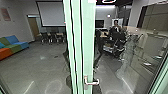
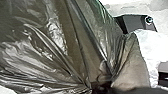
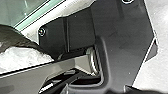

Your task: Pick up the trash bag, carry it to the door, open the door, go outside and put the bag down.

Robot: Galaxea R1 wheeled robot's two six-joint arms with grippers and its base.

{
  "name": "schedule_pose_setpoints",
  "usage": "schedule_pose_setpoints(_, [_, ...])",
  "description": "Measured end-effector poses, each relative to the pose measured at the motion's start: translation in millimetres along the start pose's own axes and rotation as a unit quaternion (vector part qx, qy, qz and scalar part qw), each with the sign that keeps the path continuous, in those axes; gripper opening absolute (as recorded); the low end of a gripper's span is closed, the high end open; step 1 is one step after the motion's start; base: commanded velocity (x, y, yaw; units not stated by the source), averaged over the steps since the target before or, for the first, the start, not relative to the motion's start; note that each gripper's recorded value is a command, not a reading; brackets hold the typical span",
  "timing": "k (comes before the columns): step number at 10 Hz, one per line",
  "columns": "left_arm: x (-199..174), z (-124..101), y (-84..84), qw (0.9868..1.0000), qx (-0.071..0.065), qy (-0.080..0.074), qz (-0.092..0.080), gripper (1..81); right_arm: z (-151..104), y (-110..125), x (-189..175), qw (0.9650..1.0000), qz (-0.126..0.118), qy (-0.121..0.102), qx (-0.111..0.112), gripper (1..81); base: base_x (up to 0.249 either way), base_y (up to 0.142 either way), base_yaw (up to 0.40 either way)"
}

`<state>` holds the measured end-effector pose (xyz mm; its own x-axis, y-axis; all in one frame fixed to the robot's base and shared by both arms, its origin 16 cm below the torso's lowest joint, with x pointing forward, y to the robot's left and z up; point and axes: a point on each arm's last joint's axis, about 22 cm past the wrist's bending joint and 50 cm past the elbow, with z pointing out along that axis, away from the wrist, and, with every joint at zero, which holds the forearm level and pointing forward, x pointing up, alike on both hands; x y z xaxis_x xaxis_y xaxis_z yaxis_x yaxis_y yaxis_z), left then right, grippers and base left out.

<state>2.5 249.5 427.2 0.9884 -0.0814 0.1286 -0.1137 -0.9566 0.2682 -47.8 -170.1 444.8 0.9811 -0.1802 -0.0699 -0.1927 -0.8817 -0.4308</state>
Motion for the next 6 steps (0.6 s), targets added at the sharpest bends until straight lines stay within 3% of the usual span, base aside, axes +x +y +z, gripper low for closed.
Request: schedule_pose_setpoints(6, [-1.4,-0.2,-0.9,1.0,0.001,-0.001,0.0,1.0,1.1,-2.4,-3.0,1.0,0.0,-0.002,0.001,81.1,0.0,0.0,0.196])
